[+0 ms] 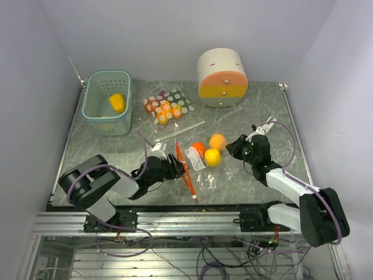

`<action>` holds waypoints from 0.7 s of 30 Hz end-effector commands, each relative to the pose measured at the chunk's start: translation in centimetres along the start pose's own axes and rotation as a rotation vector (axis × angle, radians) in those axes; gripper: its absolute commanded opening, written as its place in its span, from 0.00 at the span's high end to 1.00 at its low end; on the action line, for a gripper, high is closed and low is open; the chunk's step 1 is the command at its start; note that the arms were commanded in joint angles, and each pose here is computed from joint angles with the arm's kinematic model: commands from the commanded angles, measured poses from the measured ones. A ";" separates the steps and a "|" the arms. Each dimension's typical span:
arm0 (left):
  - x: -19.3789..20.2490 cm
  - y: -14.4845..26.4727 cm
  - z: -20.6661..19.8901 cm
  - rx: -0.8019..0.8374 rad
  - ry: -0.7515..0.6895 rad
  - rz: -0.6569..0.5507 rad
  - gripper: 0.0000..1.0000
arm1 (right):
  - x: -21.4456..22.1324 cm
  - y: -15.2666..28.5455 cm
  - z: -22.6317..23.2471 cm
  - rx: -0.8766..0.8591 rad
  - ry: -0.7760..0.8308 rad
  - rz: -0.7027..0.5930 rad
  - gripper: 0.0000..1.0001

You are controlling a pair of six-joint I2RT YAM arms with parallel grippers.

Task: Open the zip-top bag and remove the fake food
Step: Pick up the fake fruit from the zipper food storage bag.

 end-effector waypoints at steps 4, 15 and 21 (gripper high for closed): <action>-1.8 -1.6 -3.7 0.109 -0.040 -0.042 0.48 | -0.9 -0.1 -0.8 0.015 0.006 -0.025 0.83; 0.3 -0.3 -1.1 -0.007 -0.073 0.071 0.56 | -1.6 -0.3 -1.3 0.027 0.014 -0.024 0.83; 0.9 2.2 0.1 -0.065 -0.099 0.113 0.57 | -1.1 -0.7 -1.1 0.008 -0.004 -0.012 0.84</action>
Point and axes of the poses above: each gripper's point midway between its finger pads, its own y axis back along the fingers, its own z axis along the line the jaws close on, x = y × z, the point moved 1 cm from there along y, back along the fingers, and after that the axes turned 3 degrees about y, right-handed, at the moved point
